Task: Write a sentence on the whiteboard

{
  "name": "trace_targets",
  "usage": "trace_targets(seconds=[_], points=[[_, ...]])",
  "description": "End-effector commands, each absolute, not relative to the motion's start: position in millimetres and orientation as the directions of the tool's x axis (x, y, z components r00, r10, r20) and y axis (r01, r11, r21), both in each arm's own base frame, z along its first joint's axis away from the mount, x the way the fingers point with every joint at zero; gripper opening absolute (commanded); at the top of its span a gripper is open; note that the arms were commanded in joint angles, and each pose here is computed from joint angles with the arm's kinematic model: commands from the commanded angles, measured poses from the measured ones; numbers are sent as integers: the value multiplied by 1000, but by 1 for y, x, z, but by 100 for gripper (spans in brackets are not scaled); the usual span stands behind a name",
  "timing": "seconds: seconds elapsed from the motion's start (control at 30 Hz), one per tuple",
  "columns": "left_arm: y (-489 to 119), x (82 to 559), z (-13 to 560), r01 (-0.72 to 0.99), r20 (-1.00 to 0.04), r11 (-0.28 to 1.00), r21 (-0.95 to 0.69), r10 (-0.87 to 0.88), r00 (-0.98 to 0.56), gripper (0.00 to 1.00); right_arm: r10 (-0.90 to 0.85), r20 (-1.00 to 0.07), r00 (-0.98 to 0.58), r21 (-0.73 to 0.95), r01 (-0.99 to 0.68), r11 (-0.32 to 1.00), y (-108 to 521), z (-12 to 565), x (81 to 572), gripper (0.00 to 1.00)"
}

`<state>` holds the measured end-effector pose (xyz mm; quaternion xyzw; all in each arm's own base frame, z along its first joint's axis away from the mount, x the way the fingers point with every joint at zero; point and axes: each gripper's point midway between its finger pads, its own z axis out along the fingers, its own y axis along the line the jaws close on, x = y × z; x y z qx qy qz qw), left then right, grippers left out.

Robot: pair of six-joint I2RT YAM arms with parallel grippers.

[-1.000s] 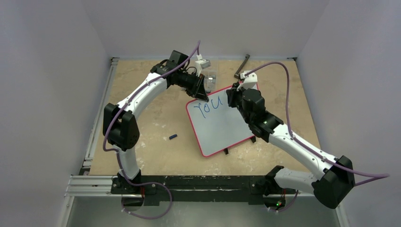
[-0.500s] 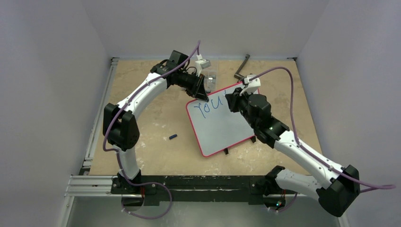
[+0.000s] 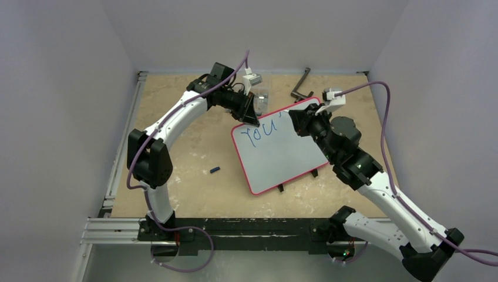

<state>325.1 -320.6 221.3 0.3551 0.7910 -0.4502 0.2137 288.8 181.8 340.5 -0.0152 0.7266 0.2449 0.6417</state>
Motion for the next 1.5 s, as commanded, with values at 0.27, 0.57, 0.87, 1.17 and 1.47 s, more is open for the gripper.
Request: trace_targets(seconds=[0.27,0.57,0.87,1.17,1.47], points=[[-318,320,252,832,-752,317,-456,362,-551,0,316,-933,-174,351,-235,907,155,328,280,0],[-319,320,251,831,-748,320,-455,369,-552,0,248,-957,-147,279,-255,926,158,318,287,0],[-318,321,241,825,-733,333,-457,385,-561,0,196,-973,-124,226,-311,923,168,311,292,0],[-317,320,242,828,-735,336,-448,389,-555,0,188,-969,-157,226,-274,935,169,292,300,0],[-318,318,242,830,-734,333,-447,394,-553,0,221,-963,-153,256,-263,930,170,285,303,0]])
